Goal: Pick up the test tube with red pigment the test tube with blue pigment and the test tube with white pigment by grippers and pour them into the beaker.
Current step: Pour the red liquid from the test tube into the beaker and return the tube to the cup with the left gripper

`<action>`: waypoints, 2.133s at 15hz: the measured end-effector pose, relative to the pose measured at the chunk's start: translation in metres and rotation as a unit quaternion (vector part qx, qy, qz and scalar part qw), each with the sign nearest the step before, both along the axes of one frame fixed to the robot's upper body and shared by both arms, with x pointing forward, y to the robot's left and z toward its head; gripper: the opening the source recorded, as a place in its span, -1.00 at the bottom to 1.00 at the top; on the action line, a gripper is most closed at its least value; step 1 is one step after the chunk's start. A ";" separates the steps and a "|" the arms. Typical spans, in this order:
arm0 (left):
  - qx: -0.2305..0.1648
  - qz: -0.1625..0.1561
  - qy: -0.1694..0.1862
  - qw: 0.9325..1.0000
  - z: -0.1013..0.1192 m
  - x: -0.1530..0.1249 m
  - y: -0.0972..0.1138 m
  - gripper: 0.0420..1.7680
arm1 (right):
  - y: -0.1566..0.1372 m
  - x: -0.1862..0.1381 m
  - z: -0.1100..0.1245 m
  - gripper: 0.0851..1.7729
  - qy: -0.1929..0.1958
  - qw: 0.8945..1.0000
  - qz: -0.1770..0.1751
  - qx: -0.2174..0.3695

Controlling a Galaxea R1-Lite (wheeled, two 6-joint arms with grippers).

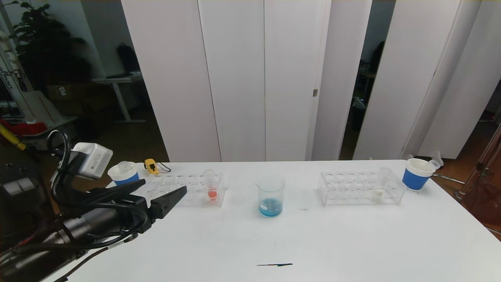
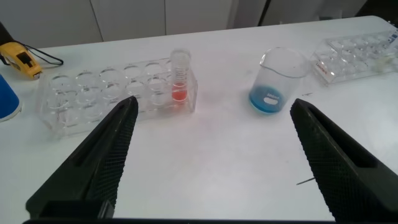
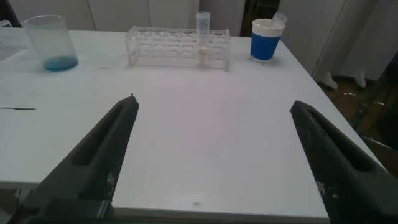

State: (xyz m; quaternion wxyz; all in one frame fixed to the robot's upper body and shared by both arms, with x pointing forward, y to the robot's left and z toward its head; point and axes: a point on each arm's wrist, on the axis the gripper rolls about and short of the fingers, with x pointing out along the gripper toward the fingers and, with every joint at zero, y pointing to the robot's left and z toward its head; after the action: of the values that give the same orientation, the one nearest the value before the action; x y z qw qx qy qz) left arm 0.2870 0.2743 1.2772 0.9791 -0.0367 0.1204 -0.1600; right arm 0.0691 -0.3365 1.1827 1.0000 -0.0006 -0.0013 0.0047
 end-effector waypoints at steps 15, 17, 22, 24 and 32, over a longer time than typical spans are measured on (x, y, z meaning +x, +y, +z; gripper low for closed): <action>-0.018 -0.011 0.041 0.999 -0.068 0.059 -0.032 0.98 | 0.000 0.000 0.000 0.97 0.000 1.000 0.000 0.000; -0.020 0.009 0.028 0.999 -0.073 0.068 -0.034 0.98 | 0.000 0.000 0.000 0.97 0.000 1.000 0.000 0.000; -0.018 0.051 0.001 0.999 -0.086 0.089 -0.040 0.98 | 0.000 0.000 0.000 0.97 0.000 1.000 0.000 0.000; -0.016 0.066 -0.013 0.998 -0.089 0.096 -0.042 0.98 | 0.000 0.000 0.000 0.97 0.000 1.000 0.000 0.000; -0.002 0.103 -0.036 0.994 -0.105 0.119 -0.055 0.98 | 0.000 0.000 0.000 0.97 0.000 1.000 0.000 0.000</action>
State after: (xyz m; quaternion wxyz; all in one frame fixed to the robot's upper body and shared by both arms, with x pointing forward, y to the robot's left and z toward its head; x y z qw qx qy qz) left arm 0.4056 0.2197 1.1724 0.9939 -0.0449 0.0807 -0.0601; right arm 0.0691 -0.3365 1.1827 1.0000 -0.0009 -0.0013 0.0048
